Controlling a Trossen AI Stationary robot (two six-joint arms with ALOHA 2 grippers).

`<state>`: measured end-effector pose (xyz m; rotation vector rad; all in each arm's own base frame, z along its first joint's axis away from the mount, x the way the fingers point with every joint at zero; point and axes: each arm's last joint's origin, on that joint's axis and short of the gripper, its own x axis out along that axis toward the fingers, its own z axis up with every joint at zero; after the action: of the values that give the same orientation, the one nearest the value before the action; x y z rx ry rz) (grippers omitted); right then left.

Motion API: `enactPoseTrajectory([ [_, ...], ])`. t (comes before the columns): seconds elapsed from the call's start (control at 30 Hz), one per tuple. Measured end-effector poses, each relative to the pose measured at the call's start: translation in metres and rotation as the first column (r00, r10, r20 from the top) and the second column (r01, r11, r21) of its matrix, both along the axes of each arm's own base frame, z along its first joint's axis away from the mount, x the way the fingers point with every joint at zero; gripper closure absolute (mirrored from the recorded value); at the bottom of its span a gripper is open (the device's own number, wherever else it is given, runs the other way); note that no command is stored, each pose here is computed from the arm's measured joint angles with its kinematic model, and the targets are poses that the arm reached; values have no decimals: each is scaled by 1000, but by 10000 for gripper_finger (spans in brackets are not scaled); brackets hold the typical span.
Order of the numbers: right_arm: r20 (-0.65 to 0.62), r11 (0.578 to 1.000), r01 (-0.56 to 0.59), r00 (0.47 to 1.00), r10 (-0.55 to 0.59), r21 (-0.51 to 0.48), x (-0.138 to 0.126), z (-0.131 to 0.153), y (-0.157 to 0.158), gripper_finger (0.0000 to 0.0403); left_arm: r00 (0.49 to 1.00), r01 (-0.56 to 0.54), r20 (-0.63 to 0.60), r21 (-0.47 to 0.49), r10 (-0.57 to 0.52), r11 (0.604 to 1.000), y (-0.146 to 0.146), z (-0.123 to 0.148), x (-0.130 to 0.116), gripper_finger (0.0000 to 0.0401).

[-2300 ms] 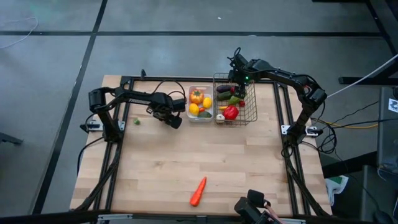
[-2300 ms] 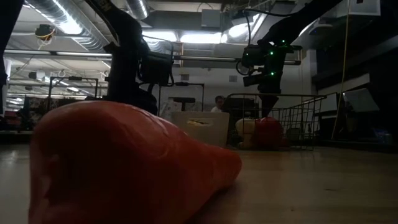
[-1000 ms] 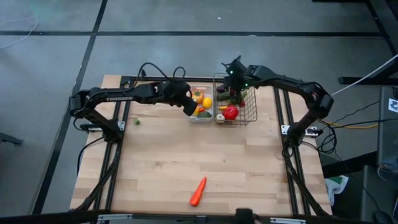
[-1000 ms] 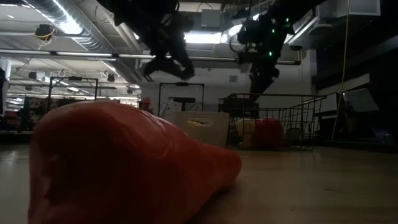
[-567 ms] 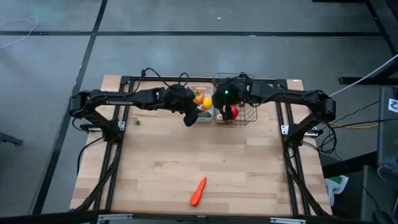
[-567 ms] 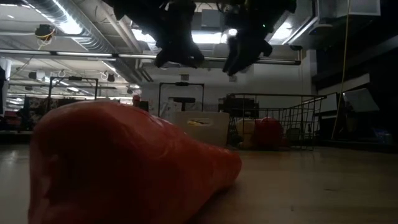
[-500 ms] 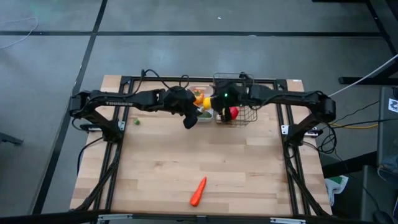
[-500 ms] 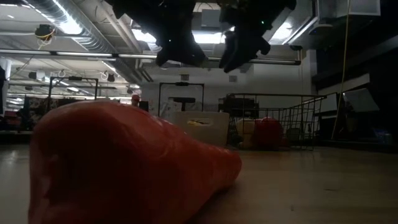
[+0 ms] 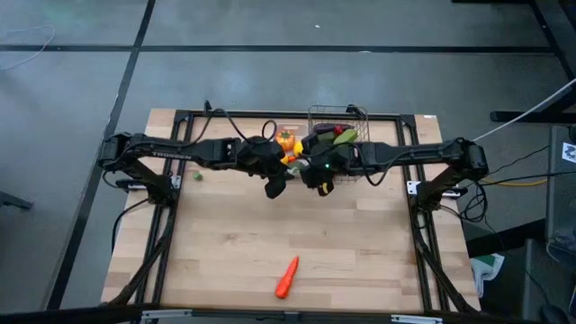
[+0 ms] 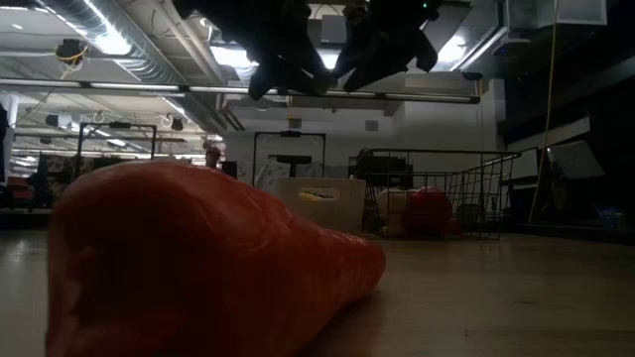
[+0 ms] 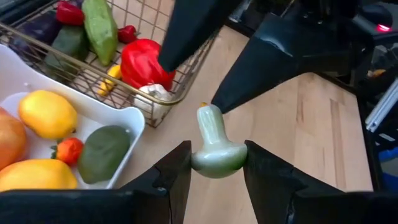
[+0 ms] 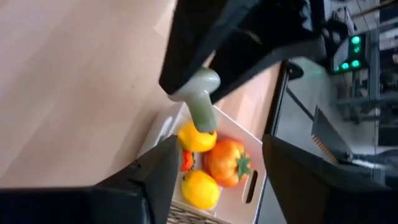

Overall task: Sort produce into baskets
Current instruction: Put the white mushroom into the gold wire basket

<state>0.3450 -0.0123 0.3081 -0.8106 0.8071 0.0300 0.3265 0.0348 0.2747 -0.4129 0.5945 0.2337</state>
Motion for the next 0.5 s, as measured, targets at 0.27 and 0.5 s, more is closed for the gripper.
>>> enactPoseTrajectory([
  [0.27, -3, 999, -36, 999, 36, -7, 0, 0, 10, 228, 1000, 11, 0, 1, -11, 1000, -4, 0, 0, 267],
  [0.5, -3, 999, -37, 999, 37, -3, 0, 0, 9, 248, 1000, 11, 2, -10, -11, 1000, -7, 0, 1, 267],
])
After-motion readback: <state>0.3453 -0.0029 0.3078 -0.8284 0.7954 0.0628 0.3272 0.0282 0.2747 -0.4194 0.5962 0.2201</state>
